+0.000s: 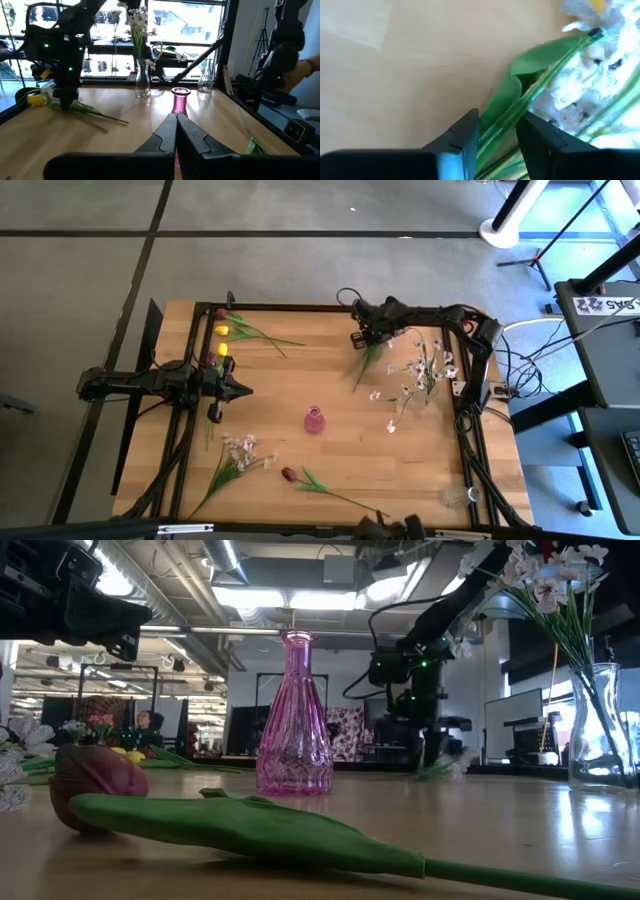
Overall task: Sort flowers into vase by color
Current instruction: Put the top white flowers into the top transparent vase
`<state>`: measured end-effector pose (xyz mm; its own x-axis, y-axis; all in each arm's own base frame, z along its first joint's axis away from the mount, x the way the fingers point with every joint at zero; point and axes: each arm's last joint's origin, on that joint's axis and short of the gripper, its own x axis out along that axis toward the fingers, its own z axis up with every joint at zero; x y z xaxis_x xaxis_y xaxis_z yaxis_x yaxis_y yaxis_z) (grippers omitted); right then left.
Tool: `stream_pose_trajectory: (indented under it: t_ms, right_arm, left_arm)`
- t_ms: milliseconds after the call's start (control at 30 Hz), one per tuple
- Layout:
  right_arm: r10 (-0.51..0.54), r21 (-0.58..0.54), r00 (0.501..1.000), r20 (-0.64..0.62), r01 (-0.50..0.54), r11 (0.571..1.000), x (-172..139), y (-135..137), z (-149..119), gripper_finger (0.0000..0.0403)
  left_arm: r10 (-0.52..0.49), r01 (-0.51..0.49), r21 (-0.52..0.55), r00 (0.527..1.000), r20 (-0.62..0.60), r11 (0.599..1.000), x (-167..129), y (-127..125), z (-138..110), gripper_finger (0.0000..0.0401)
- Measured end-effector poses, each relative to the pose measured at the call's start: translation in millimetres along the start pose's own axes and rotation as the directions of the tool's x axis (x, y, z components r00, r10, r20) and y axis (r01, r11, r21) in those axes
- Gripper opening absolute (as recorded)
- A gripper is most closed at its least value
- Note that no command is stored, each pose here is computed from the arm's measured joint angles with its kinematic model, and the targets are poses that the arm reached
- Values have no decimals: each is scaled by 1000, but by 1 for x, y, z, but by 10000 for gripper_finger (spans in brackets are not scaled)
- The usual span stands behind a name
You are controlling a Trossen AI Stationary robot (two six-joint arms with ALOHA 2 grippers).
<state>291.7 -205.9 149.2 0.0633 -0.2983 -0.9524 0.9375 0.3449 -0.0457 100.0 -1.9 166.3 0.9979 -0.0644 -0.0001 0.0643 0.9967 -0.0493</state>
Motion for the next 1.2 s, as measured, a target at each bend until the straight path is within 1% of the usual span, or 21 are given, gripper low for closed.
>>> stream_pose_trajectory:
  t_ms: [33, 100, 300, 400, 500, 567, 667, 833, 900, 1000, 1067, 1200]
  right_arm:
    - [-15, -28, 1000, 3, 15, 1000, -1, -2, 3, 134]
    - [-31, -31, 1000, 2, 31, 999, -5, -6, 9, 144]
    - [-50, 59, 998, -48, 53, 997, -27, -5, 21, 183]
    - [-41, 162, 991, -130, 62, 985, -36, -6, 19, 199]
    - [-18, 274, 970, -243, 86, 958, -38, -8, 11, 200]
    - [-18, 311, 958, -285, 110, 944, -35, -10, 6, 194]
    - [2, 365, 958, -286, 107, 925, -25, -11, 1, 182]
    - [105, 442, 971, -215, 1, 897, -7, -6, -2, 168]
    - [109, 456, 970, -219, 3, 890, -3, -7, -5, 165]
    - [78, 443, 971, -224, 31, 896, 0, -9, -9, 155]
    - [53, 430, 975, -216, 47, 901, 0, -10, -9, 140]
    - [41, 399, 978, -206, 45, 916, -2, -10, -7, 83]
  left_arm:
    - [0, 0, 0, 1000, 0, 1000, 0, 0, 0, 0]
    - [0, 0, 0, 1000, 0, 1000, 0, 0, 0, 0]
    - [0, 0, 0, 1000, 0, 1000, 0, 0, 0, 0]
    - [0, 0, 0, 1000, 0, 1000, 0, 0, 0, 0]
    - [0, 0, 0, 1000, 0, 1000, 0, 0, 0, 0]
    - [0, 0, 0, 1000, 0, 1000, 0, 0, 0, 0]
    - [0, 0, 0, 1000, 0, 1000, 0, 0, 0, 0]
    - [0, 0, 0, 1000, 0, 1000, 0, 0, 0, 0]
    - [0, 0, 0, 1000, 0, 1000, 0, 0, 0, 0]
    - [0, 0, 0, 1000, 0, 1000, 0, 0, 0, 0]
    - [0, 0, 0, 1000, 0, 1000, 0, 0, 0, 0]
    - [0, 0, 0, 1000, 0, 1000, 0, 0, 0, 0]
